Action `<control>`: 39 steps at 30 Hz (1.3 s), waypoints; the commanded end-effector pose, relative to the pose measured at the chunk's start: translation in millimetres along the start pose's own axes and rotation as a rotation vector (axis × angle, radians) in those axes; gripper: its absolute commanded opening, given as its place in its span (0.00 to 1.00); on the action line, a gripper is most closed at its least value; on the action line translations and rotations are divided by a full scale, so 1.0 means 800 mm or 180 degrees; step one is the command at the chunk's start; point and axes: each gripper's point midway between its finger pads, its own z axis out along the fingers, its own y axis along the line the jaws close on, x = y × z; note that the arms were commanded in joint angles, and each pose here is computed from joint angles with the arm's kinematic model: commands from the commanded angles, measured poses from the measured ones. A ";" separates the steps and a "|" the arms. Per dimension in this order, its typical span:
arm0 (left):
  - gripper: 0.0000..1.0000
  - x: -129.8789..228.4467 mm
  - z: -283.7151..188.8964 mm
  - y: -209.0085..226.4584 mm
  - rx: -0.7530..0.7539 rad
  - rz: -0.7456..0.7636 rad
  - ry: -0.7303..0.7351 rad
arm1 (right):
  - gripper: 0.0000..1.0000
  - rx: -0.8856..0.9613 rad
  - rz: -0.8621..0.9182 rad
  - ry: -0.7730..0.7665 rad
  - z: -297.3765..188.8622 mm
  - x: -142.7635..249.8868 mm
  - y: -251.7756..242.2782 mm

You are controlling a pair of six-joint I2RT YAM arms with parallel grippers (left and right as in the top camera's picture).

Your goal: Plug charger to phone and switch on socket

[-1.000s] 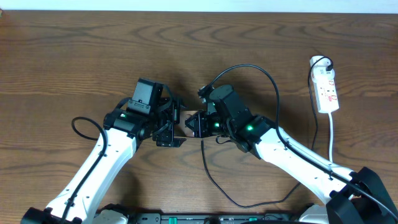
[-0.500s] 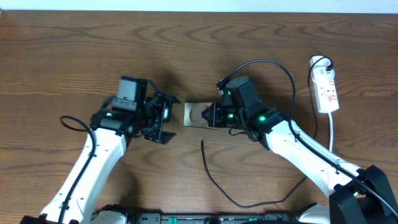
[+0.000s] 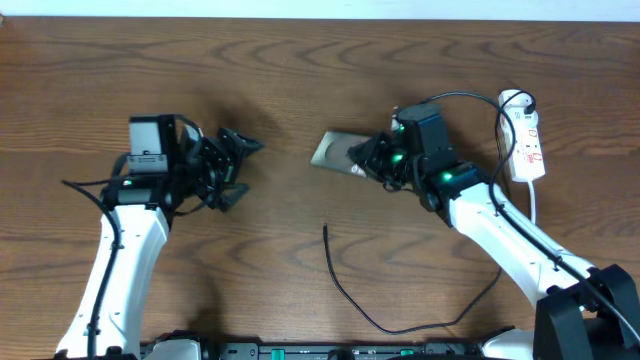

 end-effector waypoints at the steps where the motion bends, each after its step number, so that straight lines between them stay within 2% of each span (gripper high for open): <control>1: 0.90 0.008 -0.007 -0.018 0.0374 0.0253 0.0215 | 0.01 -0.0243 0.0838 -0.0036 -0.004 -0.014 0.024; 8: 0.90 -0.002 0.001 -0.021 0.0586 0.0095 0.0153 | 0.01 -0.0479 0.1512 0.0141 -0.006 -0.009 0.048; 19: 0.90 -0.015 0.010 -0.032 0.1084 -0.0146 0.0061 | 0.01 -0.1012 0.1202 0.0123 -0.013 -0.011 0.103; 27: 0.90 -0.033 0.007 -0.035 0.1536 -0.0428 -0.0215 | 0.01 -0.1117 0.1151 0.0208 -0.011 0.006 0.121; 39: 0.90 -0.038 0.013 -0.030 0.1620 -0.0537 -0.0433 | 0.01 -0.1230 0.1029 0.0344 -0.005 0.047 0.148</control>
